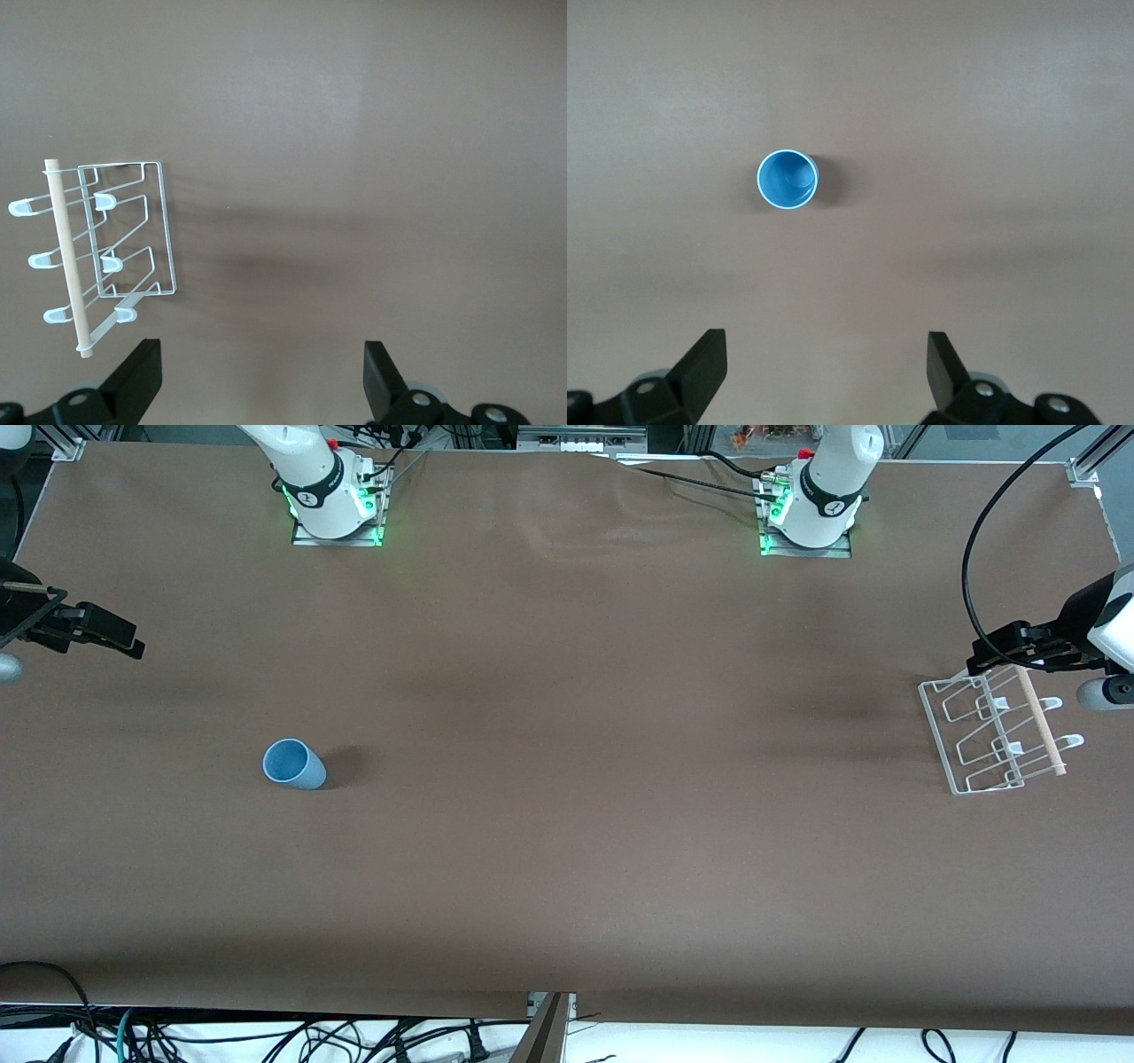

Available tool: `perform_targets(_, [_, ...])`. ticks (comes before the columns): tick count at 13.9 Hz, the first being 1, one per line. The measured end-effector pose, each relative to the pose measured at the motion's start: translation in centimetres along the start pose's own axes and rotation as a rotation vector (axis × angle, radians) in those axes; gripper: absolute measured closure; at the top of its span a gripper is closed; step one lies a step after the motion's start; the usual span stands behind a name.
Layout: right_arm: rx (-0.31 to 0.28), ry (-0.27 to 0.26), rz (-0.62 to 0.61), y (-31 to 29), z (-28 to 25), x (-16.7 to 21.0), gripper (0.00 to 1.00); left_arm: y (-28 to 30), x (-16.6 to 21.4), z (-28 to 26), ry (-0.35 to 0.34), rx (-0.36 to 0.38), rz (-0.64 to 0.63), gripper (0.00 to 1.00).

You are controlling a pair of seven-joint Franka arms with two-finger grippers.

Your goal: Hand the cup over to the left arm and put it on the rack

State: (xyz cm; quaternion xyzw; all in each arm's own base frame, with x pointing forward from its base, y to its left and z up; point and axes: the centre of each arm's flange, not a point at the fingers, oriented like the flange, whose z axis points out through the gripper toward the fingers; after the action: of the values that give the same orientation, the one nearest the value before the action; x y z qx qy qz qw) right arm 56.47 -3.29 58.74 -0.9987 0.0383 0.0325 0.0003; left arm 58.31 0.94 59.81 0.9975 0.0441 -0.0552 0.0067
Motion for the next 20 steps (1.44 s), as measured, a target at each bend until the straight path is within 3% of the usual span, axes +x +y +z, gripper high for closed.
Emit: perform_targets(20, [-0.001, -0.003, -0.02, -1.1, 0.0, -0.1, 0.0, 0.0, 0.0, 0.0, 0.0, 0.0, 0.0, 0.0])
